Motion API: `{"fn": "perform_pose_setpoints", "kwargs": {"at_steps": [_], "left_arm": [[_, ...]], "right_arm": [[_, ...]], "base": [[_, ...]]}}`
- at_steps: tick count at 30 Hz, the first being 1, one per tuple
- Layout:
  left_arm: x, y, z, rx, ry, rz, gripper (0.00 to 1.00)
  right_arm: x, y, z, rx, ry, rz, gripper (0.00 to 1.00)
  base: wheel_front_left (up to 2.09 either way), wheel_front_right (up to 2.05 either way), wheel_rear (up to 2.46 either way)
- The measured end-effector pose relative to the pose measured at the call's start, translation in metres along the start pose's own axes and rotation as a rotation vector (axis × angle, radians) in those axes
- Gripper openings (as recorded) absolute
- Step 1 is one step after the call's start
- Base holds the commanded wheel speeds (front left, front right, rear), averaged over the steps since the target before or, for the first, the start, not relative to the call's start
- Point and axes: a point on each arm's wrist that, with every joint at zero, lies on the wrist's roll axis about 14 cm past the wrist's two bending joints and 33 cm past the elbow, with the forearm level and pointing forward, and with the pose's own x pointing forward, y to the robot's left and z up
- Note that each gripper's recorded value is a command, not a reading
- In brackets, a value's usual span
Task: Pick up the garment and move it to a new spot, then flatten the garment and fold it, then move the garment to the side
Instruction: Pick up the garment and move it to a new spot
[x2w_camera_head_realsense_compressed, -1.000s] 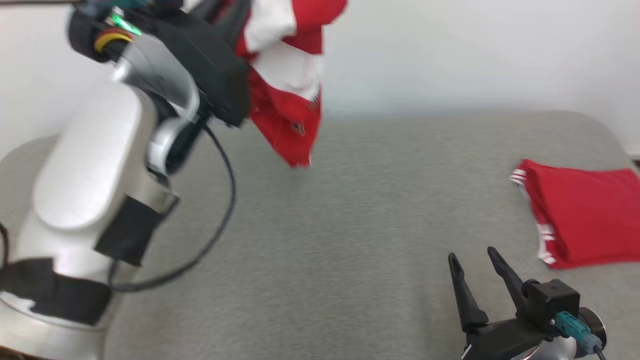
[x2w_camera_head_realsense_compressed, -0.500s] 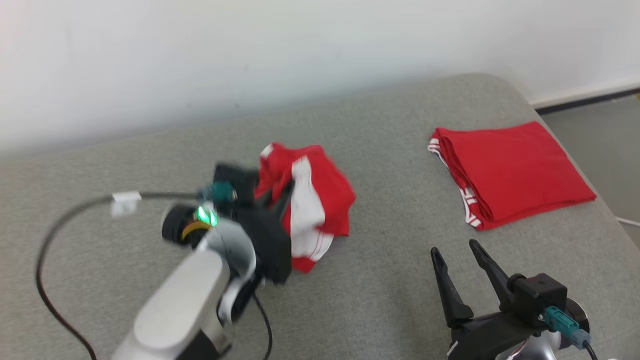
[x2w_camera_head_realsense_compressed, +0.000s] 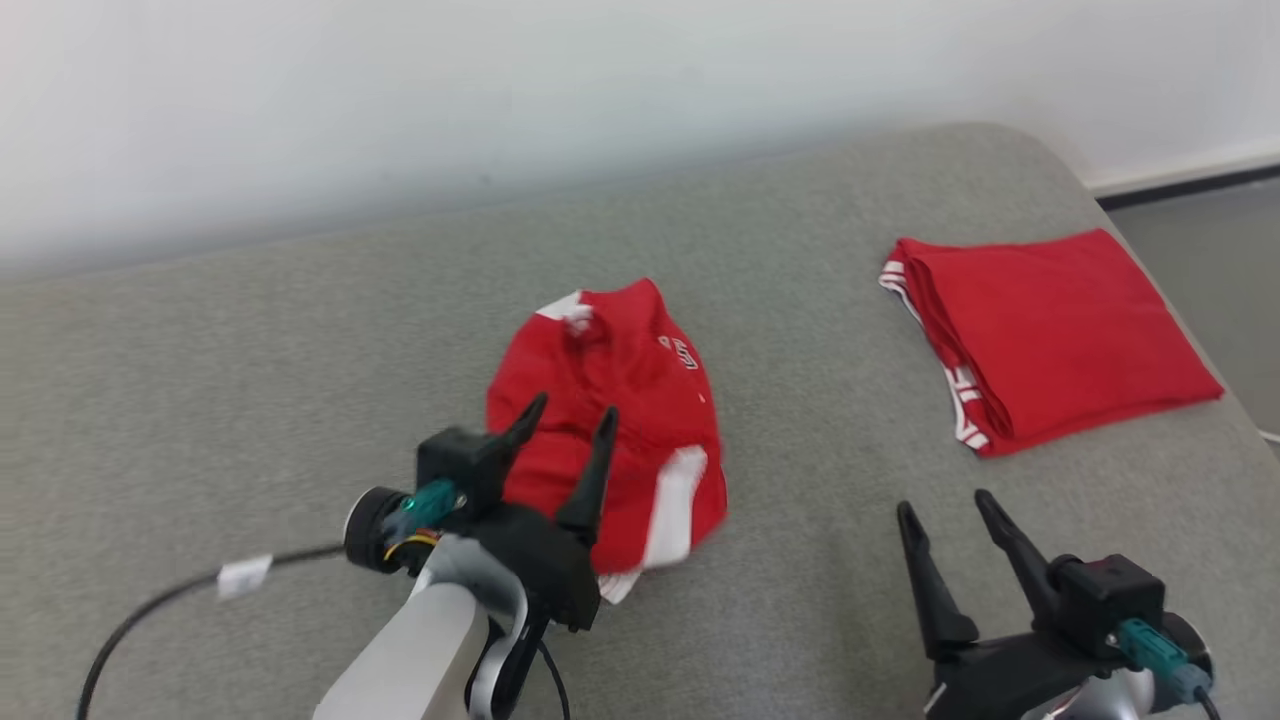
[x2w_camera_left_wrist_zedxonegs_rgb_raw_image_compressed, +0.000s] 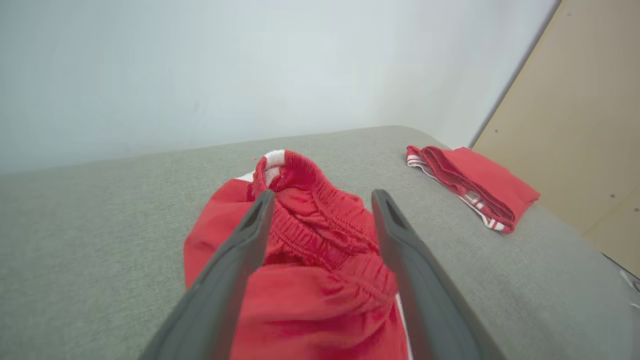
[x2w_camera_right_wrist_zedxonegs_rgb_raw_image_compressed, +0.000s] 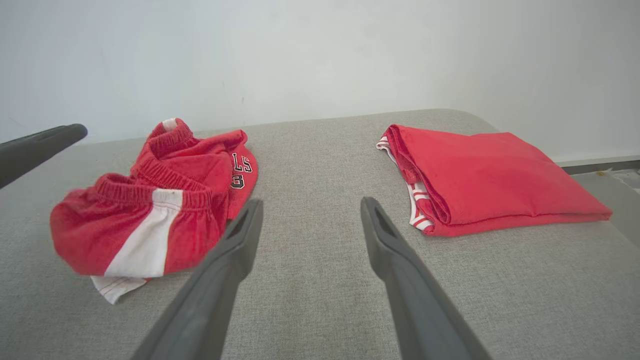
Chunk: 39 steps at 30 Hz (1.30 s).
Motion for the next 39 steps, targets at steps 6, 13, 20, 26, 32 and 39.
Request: {"fn": "perform_pose_setpoints", "kwargs": {"at_steps": [6,13,20,26,32,39], "left_arm": [[-0.045,0.03,0.022,0.018,-0.138,0.108,1.0],[-0.124,0.07,0.077,0.073,-0.363,0.322,1.0],[-0.208,0.099,0.086,0.06,-0.476,0.55,1.0],[-0.254,0.108,0.054,0.129,-0.394,0.649,1.0],[-0.275,0.121,0.003,0.133,-0.231,0.717,1.0],[-0.27,0.129,-0.019,0.089,-0.148,0.71,1.0]], "right_arm": [[-0.001,0.0,0.003,-0.004,-0.008,0.006,1.0],[0.003,0.014,0.005,-0.005,-0.032,0.056,1.0],[0.008,0.034,0.012,0.004,-0.091,0.12,1.0],[0.006,0.053,0.014,-0.023,-0.174,0.179,1.0],[0.002,0.056,-0.001,-0.047,-0.161,0.189,1.0],[-0.003,0.039,-0.028,-0.072,-0.071,0.145,1.0]], "base": [[0.0,0.0,0.0],[0.0,0.0,0.0],[0.0,0.0,0.0],[0.0,0.0,0.0],[0.0,0.0,0.0],[0.0,0.0,0.0]]}}
